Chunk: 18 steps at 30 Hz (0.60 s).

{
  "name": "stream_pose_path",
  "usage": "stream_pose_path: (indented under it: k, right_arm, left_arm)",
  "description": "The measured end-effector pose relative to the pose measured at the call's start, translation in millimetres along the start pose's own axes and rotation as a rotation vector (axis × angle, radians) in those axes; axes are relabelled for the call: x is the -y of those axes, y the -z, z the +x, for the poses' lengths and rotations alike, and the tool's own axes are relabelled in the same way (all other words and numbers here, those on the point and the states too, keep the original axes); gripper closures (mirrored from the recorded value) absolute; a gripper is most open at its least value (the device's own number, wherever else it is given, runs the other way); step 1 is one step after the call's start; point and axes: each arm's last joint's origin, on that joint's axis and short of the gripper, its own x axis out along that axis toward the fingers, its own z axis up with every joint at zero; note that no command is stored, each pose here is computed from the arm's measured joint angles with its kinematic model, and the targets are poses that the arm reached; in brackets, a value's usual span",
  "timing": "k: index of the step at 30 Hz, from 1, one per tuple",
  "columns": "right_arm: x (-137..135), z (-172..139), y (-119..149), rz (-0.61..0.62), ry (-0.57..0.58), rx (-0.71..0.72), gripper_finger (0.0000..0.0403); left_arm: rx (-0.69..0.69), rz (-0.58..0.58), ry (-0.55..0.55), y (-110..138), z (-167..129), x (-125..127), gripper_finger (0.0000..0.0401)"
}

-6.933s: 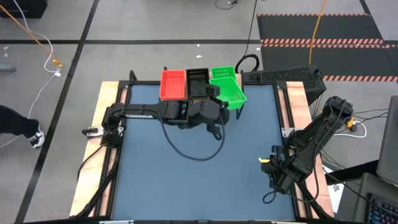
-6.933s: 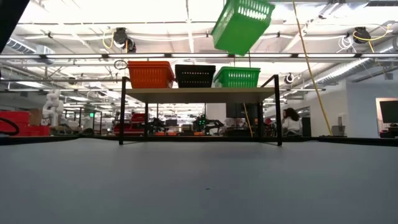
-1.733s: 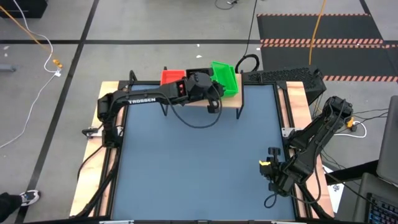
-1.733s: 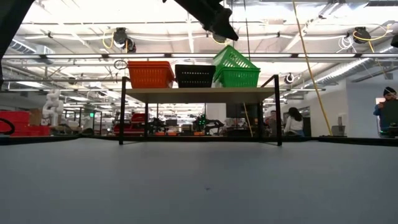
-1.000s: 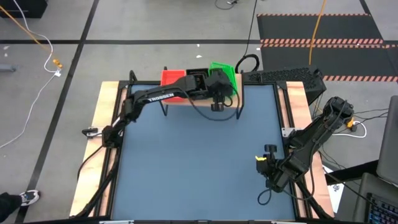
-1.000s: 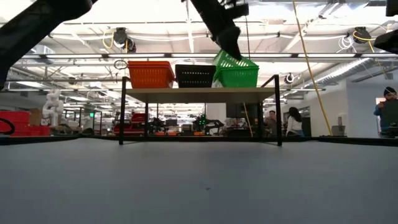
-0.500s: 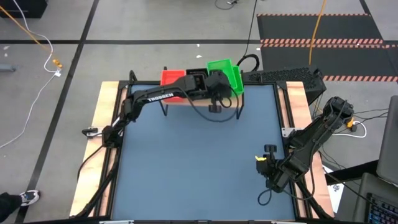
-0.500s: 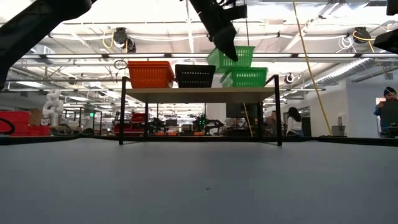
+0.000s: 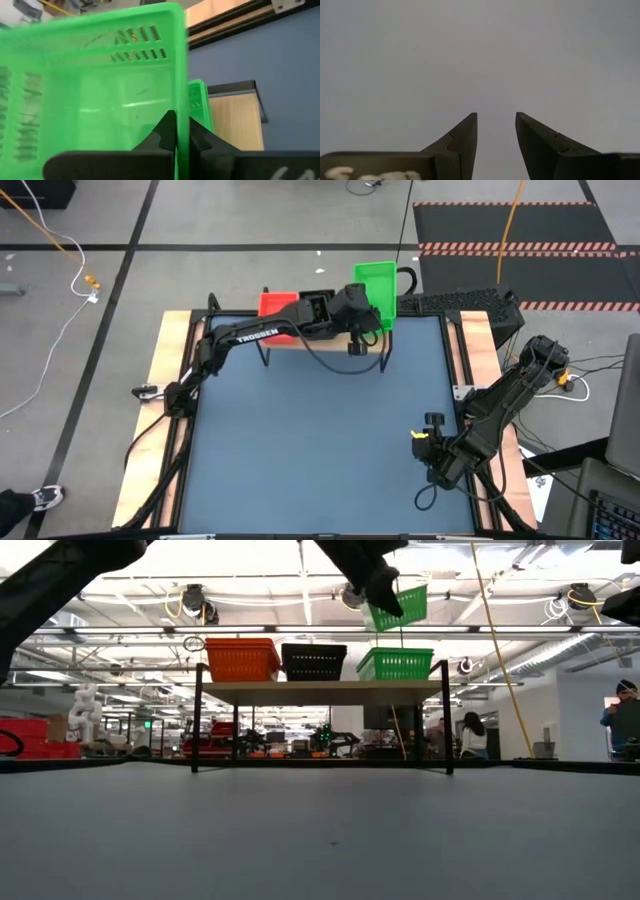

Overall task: Stack baskets on shelf by color
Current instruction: Stack the green bin on the other green bins on the shelf

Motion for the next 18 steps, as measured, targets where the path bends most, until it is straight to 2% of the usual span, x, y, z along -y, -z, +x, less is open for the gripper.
stream_pose_path:
  k: [9,14,18]
  right_arm:
    - [-1,0,0,-0.001,-0.005,0.004,0.0275]
    - [-1,0,0,0.002,-0.006,0.004,0.0275]
    - [-1,0,0,-0.002,-0.008,0.001,0.0275]
  left_arm:
    - [0.026,-0.152,0.068,10,7,-11,0.0382]
    - [0.025,-0.164,0.066,10,7,-12,0.0396]
    - [0.025,-0.162,0.071,10,7,-11,0.0383]
